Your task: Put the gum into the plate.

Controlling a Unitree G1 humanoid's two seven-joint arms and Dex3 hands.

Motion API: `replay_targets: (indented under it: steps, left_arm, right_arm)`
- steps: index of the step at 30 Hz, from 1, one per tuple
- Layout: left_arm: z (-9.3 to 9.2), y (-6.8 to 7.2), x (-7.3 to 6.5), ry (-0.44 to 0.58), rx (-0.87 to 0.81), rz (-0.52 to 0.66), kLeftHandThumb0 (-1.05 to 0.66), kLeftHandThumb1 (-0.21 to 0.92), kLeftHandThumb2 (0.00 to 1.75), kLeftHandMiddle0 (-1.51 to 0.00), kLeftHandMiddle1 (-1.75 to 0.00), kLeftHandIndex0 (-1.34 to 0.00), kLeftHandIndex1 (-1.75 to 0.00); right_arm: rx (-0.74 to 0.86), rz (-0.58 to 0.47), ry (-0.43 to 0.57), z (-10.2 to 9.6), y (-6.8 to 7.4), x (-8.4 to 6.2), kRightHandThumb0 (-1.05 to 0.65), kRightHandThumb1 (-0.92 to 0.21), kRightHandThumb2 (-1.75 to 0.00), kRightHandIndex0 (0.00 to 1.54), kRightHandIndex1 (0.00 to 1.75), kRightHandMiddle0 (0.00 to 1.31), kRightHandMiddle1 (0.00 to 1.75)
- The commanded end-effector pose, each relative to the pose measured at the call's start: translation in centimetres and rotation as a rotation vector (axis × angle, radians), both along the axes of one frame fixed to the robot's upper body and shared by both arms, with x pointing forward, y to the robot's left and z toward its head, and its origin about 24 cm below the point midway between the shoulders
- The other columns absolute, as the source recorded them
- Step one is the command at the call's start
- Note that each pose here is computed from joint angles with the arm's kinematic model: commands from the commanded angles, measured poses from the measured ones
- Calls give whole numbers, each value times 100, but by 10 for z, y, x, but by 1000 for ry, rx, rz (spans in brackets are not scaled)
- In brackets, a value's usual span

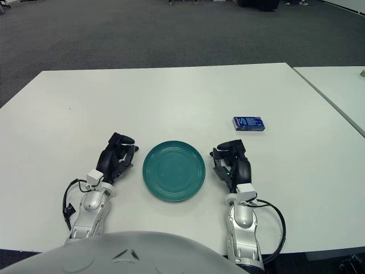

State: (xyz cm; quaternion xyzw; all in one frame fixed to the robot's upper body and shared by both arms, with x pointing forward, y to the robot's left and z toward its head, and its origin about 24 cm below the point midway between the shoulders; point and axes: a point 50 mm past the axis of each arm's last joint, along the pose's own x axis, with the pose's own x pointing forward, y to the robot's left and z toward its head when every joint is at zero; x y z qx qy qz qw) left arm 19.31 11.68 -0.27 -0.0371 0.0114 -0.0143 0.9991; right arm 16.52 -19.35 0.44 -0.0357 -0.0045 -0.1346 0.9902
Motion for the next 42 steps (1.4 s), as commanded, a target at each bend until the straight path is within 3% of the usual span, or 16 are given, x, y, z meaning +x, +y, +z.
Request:
replay_targets:
  steps: [1, 17, 37, 42]
  left_arm:
    - [-1, 1, -1, 11, 4, 9, -36, 88, 57, -30, -137, -22, -175]
    - [-2, 1, -1, 14, -9, 6, -37, 82, 65, -30, -141, -26, -175]
    - [-1, 1, -1, 15, -12, 1, -37, 83, 64, -30, -141, -25, -175]
    - [-1, 1, 0, 14, -7, 0, -37, 83, 65, -29, -141, -25, -175]
  right_arm:
    - [-2, -13, 81, -13, -4, -7, -35, -92, -52, 50, 115, 19, 175]
    - [-4, -1, 69, -9, -4, -3, -35, -92, -52, 50, 115, 19, 175]
    - [-18, 2, 52, -1, -6, 4, -35, -92, -52, 50, 115, 19, 175]
    - [-269, -13, -20, 25, -24, 22, -35, -92, -52, 46, 114, 19, 175]
